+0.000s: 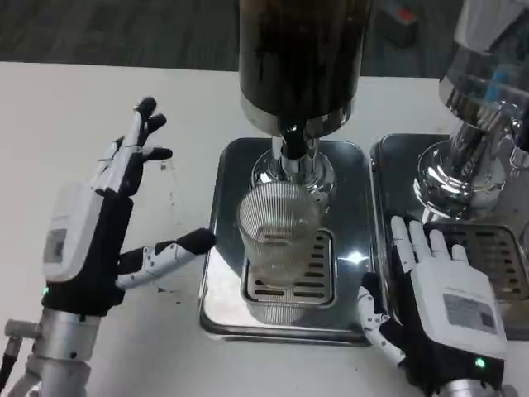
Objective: Grasp the cup under the faucet to collect the drink, then remove the cup.
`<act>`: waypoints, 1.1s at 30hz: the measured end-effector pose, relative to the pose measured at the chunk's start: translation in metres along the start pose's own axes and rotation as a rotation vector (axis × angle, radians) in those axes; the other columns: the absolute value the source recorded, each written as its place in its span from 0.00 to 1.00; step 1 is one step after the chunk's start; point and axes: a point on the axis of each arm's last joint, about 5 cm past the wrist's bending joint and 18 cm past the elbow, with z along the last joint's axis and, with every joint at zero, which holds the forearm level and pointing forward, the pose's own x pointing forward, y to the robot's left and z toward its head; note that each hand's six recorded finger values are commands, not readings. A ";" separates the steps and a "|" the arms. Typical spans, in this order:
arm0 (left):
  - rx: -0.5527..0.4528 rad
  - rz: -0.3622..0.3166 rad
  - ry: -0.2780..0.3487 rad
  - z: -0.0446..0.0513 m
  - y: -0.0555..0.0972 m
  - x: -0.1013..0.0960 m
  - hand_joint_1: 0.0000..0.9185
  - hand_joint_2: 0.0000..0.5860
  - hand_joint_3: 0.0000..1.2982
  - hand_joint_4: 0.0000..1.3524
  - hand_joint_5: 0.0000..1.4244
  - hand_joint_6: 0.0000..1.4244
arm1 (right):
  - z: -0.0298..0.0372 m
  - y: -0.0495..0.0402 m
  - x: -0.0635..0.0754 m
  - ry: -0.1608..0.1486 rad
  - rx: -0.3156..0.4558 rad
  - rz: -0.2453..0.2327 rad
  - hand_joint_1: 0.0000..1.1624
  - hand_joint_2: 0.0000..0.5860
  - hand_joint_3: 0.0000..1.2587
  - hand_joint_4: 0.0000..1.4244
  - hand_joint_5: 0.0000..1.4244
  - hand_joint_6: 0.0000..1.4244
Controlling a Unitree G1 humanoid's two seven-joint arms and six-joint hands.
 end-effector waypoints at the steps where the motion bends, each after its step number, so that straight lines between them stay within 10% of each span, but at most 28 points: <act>1: -0.022 0.001 -0.011 0.0020 0.002 0.003 0.00 0.01 0.00 0.00 0.15 0.04 | -0.0002 -0.0001 0.000 -0.001 -0.001 0.002 0.16 0.96 0.00 0.00 0.00 0.00; 13: -0.201 -0.026 -0.246 0.0342 0.020 0.034 0.00 0.03 0.00 0.00 0.06 0.03 | -0.0004 -0.0021 0.004 -0.008 -0.006 0.003 0.16 0.96 0.00 0.00 0.00 0.00; 33: -0.260 -0.309 -0.382 0.0455 0.000 0.079 0.00 0.07 0.00 0.00 0.08 0.06 | 0.0005 -0.0020 0.005 0.036 0.017 -0.029 0.16 0.96 0.00 0.00 0.00 0.00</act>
